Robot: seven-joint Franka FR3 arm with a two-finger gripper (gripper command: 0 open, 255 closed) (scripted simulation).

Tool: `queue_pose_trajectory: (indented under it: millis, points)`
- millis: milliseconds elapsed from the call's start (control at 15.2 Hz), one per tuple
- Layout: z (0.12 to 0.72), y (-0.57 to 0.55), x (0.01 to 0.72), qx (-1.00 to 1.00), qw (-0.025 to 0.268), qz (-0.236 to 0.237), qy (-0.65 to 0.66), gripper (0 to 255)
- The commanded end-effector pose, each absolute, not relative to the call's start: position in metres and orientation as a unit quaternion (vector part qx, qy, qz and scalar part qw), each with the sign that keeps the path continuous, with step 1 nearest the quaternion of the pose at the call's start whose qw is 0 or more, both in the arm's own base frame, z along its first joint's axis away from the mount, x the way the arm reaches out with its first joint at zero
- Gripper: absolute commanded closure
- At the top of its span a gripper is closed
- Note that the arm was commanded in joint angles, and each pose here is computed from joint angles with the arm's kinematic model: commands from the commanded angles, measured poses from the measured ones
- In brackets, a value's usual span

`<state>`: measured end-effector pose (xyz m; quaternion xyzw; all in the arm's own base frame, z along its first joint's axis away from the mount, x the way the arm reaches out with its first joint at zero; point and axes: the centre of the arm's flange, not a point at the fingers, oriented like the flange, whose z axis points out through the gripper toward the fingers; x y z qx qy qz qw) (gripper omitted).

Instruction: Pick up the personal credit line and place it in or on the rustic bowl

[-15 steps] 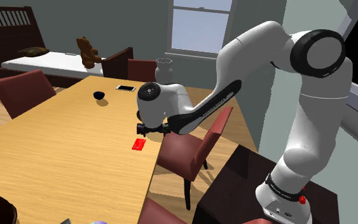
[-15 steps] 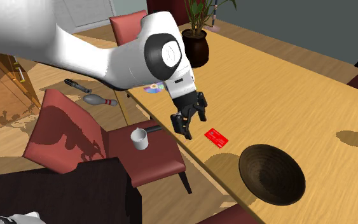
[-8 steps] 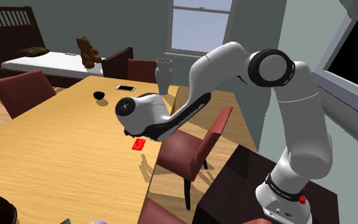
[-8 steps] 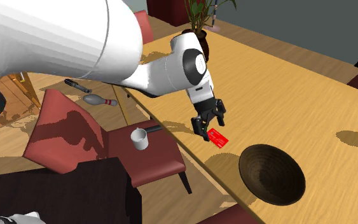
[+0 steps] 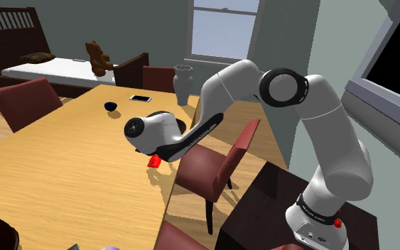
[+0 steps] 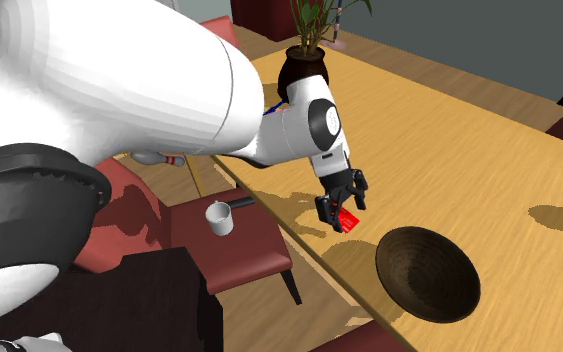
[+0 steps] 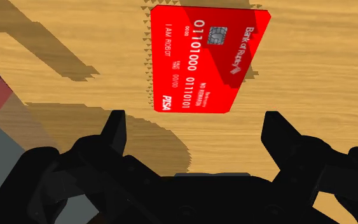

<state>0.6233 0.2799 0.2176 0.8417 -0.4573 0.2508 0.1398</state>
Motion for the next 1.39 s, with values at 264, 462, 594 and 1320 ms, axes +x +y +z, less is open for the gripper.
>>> queue_pose_trajectory:
  millis: [264,462,594,1320]
  points:
    - [0.206,0.273,0.627,0.842,0.14,0.251,-0.457,0]
    - [0.206,0.273,0.627,0.842,0.14,0.251,-0.457,0]
    - [0.206,0.273,0.627,0.842,0.14,0.251,-0.457,255]
    - [0.217,0.273,0.627,0.842,0.14,0.251,-0.457,255]
